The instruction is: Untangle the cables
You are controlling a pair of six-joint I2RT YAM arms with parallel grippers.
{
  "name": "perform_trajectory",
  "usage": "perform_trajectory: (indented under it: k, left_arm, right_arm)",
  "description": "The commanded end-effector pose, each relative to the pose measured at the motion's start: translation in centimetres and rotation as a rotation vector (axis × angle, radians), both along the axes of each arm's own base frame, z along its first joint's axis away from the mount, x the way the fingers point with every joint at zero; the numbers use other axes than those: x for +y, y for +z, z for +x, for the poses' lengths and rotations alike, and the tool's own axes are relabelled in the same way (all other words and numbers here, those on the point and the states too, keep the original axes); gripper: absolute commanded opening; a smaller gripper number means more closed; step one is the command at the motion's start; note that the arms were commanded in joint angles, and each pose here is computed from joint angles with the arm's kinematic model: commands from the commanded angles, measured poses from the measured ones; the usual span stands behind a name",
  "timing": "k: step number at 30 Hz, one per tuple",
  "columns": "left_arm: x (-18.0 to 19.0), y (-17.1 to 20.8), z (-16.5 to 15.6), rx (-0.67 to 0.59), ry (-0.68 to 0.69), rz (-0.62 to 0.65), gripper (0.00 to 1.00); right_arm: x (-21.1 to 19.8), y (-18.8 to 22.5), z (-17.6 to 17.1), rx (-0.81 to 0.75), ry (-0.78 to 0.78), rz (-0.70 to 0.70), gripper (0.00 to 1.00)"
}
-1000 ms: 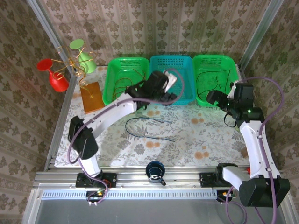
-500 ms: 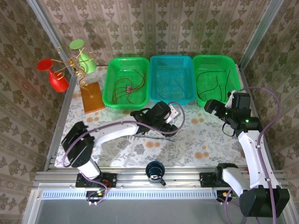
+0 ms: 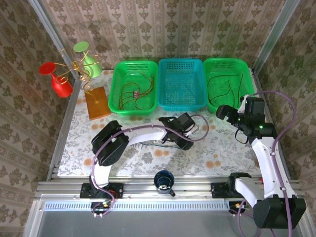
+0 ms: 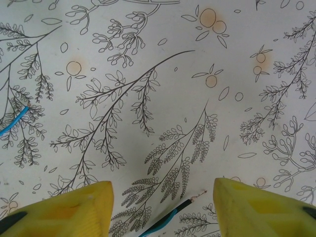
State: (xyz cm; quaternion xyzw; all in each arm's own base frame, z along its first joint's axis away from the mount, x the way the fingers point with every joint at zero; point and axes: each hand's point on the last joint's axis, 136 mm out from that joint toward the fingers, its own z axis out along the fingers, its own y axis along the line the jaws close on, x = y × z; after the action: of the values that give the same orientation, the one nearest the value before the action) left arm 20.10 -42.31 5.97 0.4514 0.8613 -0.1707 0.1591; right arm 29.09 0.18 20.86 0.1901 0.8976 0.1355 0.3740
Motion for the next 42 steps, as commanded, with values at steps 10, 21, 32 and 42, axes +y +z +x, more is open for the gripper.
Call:
perform_trajectory:
  k: [10, 21, 32, 42]
  left_arm:
    - [1.3, -1.9, -1.2, 0.055, -0.016, 0.103, 0.45]
    - [1.3, -2.8, -1.1, 0.065, -0.016, 0.124, 0.42]
    - [2.0, -3.7, -1.0, 0.060, -0.006, 0.168, 0.26]
    - [2.1, -3.0, -0.4, 0.023, 0.007, 0.169, 0.00]
  right_arm:
    - [-0.1, 0.7, 0.2, -0.019, 0.000, -0.014, 1.00]
    - [-0.1, 0.6, 0.1, -0.015, 0.002, -0.016, 1.00]
    - [-0.1, 0.7, 0.2, -0.019, 0.004, -0.018, 1.00]
    - [0.0, 0.8, 0.2, -0.025, 0.004, -0.011, 1.00]
